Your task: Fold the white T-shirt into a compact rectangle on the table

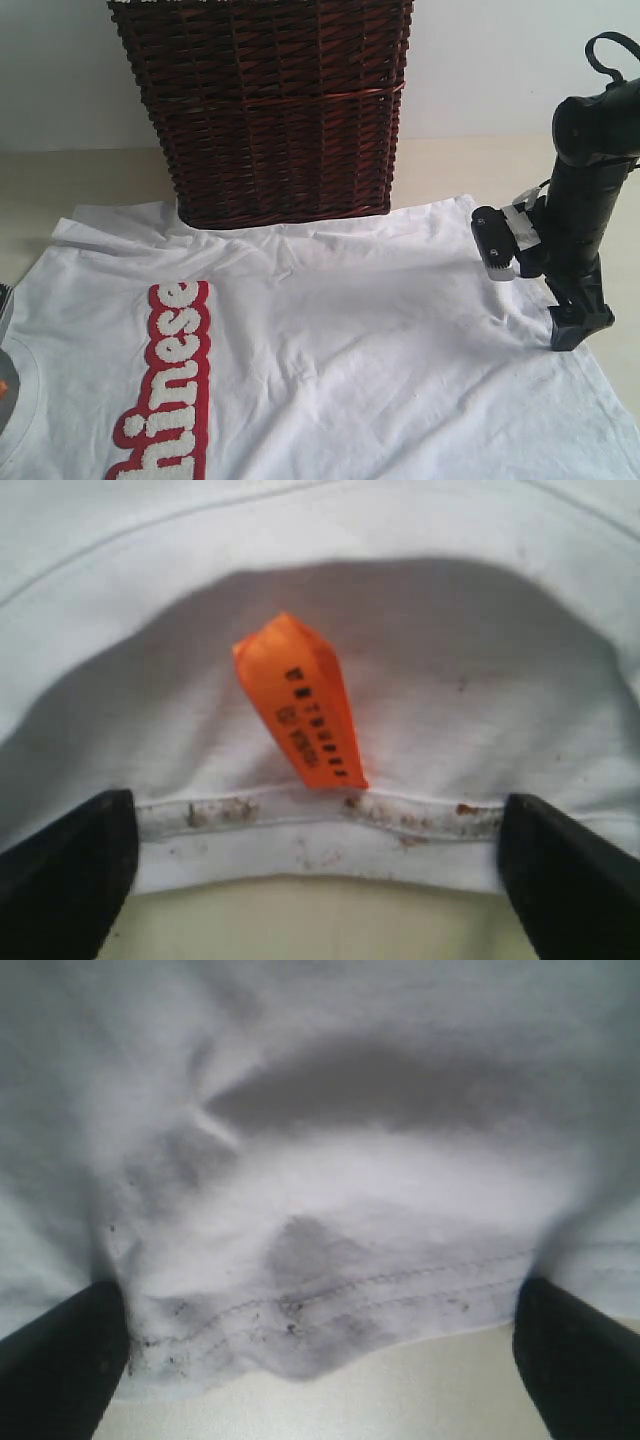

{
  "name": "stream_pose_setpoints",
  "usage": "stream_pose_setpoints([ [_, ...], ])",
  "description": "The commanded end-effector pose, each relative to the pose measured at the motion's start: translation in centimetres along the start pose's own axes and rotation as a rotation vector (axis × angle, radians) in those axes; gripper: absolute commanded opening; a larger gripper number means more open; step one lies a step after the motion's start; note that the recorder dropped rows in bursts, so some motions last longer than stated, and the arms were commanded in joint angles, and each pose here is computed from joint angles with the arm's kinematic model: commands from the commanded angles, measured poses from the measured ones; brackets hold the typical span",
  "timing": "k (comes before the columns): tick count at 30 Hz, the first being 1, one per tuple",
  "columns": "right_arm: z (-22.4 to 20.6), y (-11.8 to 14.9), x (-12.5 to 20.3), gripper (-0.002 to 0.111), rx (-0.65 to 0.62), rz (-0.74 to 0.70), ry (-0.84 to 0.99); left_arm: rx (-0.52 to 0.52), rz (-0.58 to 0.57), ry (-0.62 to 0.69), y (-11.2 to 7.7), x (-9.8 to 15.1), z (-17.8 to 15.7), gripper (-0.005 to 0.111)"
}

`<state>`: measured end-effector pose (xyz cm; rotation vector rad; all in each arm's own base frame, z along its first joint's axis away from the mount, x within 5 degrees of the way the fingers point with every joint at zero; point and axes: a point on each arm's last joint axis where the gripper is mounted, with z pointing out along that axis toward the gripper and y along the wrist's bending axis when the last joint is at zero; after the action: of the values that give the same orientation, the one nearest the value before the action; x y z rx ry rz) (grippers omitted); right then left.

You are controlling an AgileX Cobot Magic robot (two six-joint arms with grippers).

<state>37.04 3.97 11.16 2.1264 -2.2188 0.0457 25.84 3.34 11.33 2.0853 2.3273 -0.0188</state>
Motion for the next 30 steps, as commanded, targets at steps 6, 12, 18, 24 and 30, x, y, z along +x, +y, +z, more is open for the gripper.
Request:
stream_pose_setpoints([
  [6,0.53,0.03,-0.04,0.105,-0.021,-0.003,0.001,-0.065,0.060,0.035,0.69,0.44,0.69,0.093],
  [12,0.53,-0.09,-0.06,0.105,-0.007,-0.003,-0.002,-0.065,0.060,0.035,0.69,0.44,0.69,0.093],
  [18,0.53,-0.09,-0.08,0.105,-0.008,-0.002,-0.004,-0.065,0.060,0.035,0.69,0.44,0.69,0.093],
  [24,0.53,-0.07,-0.07,0.105,-0.010,-0.001,-0.003,-0.065,0.060,0.035,0.69,0.44,0.69,0.093],
  [30,0.53,-0.13,-0.09,0.105,-0.003,-0.001,-0.005,-0.065,0.060,0.035,0.69,0.44,0.69,0.093],
])
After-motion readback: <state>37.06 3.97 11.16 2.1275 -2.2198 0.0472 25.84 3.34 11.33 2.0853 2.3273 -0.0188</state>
